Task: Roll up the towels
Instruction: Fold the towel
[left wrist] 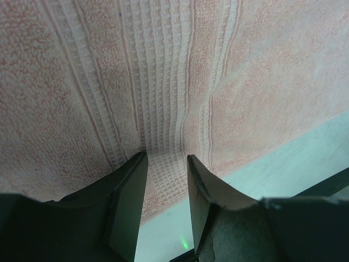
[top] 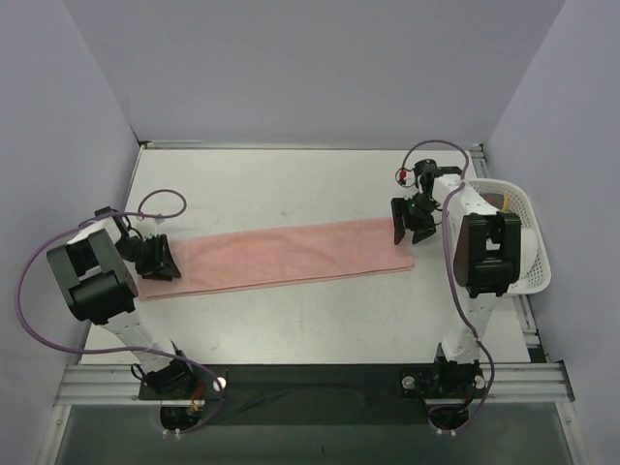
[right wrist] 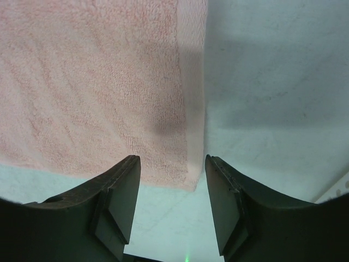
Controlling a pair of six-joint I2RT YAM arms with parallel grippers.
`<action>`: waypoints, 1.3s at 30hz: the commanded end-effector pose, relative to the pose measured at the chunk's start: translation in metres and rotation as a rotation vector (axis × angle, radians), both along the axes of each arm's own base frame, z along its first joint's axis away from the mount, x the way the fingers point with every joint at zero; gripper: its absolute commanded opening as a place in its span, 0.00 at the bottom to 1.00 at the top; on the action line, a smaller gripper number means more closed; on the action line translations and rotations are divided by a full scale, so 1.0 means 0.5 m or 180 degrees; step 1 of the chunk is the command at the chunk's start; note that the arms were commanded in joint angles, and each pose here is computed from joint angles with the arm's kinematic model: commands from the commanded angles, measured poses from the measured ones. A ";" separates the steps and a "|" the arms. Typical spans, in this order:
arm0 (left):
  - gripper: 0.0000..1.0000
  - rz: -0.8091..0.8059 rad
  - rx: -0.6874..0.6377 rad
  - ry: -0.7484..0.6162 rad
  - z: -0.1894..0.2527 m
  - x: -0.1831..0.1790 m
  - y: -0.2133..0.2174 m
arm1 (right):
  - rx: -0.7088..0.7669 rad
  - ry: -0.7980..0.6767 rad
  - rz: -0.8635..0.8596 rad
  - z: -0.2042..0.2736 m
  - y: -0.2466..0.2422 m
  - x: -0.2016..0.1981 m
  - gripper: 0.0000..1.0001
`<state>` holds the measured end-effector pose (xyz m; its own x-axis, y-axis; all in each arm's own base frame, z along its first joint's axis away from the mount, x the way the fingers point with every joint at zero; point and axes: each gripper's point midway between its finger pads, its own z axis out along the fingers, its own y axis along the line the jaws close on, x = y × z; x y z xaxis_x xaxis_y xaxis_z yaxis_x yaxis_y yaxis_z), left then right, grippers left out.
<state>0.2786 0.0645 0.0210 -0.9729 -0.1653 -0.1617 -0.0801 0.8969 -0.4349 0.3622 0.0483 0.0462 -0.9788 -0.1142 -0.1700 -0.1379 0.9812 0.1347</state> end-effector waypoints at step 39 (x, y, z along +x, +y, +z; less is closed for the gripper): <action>0.59 -0.0258 0.0086 -0.0518 0.077 0.036 -0.012 | 0.1266 -0.0191 0.0672 0.185 0.217 0.001 0.00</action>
<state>0.2960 0.0579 0.0577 -0.9425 -0.0921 -0.3213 0.0562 0.9040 -0.4239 0.3813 0.1042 0.1081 -0.9411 -0.1781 -0.2874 -0.2779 0.8917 0.3573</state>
